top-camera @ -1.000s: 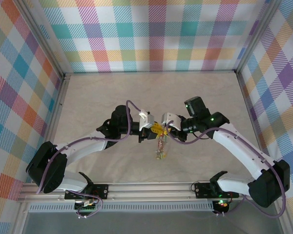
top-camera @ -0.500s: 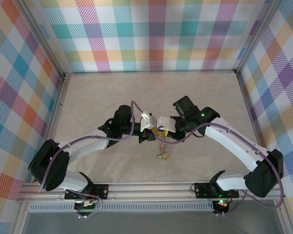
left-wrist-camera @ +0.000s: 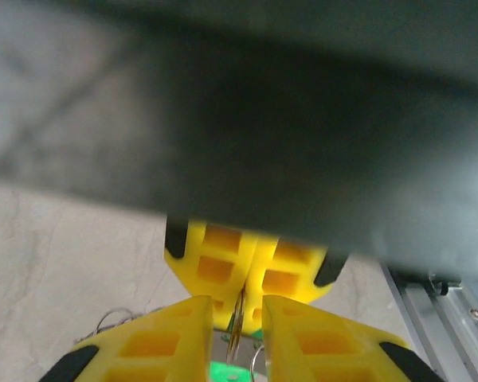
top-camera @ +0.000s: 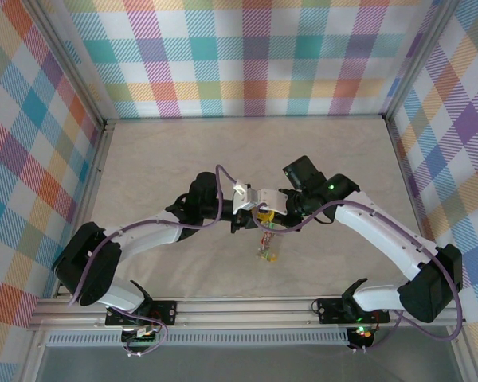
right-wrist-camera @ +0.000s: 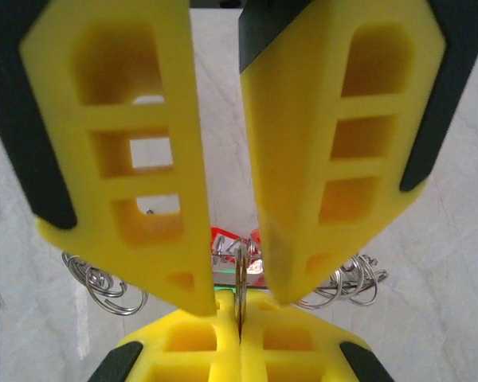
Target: Put the keys on the keyring
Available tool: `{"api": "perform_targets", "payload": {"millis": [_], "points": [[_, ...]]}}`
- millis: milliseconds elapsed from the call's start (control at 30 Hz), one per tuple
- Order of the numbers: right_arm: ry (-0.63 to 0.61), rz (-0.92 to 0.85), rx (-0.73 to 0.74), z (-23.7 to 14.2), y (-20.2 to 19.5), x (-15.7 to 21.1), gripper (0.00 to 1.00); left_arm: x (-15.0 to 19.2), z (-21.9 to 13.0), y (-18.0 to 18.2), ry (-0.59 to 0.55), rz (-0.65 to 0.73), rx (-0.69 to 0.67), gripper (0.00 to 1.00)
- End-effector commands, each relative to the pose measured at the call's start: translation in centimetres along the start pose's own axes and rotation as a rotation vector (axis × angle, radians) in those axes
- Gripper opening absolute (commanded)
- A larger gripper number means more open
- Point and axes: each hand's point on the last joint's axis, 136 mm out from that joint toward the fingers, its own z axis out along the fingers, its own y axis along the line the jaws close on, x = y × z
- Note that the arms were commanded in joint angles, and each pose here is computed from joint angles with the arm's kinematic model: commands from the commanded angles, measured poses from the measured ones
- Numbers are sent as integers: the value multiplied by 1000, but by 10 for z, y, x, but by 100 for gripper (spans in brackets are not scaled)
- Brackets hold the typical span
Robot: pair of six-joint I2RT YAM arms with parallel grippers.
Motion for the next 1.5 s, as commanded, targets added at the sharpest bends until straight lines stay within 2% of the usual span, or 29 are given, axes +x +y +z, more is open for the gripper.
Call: {"api": "perform_targets", "payload": {"millis": [0, 67, 167, 200, 300, 500, 533, 667, 767, 900, 933, 1000, 1033, 1200, 1467], "points": [[-154, -28, 34, -17, -5, -35, 0, -3, 13, -16, -25, 16, 70, 14], [-163, -26, 36, -18, -4, -35, 0, -1, 14, -16, -20, 22, 63, 4], [-170, -21, 43, -21, -3, -35, 0, 3, 11, -15, 1, 36, 46, 1], [-172, -21, 47, -22, -3, -34, 0, 3, 11, -15, 9, 42, 44, 3], [-179, -21, 54, -25, -3, -33, 0, 6, 8, -16, 46, 55, 46, 17], [-190, -23, 59, -28, -2, -32, 0, 14, 7, -18, 78, 56, 46, 18], [-190, -23, 55, -27, -1, -32, 0, 14, 7, -17, 76, 55, 47, 18], [-200, -25, 51, -27, -2, -35, 0, 14, 9, -17, 70, 51, 53, 4], [-207, -28, 49, -27, -1, -36, 0, 13, 10, -16, 70, 46, 58, 0], [-224, -23, 51, -28, -2, -37, 0, 14, 11, -17, 71, 42, 68, 0], [-230, -20, 54, -29, -2, -36, 2, 13, 11, -17, 69, 43, 67, 0], [-244, -14, 57, -29, -1, -33, 24, 11, 9, -17, 62, 39, 64, 0], [-254, -7, 44, -30, 1, -31, 25, 10, 9, -17, 60, 36, 66, 0], [-253, 44, 13, -28, 9, -12, 29, -3, 6, -17, 11, -12, 109, 0], [-220, 91, -46, -27, 22, 1, 26, -18, 3, -16, -49, -11, 97, 0]]}}
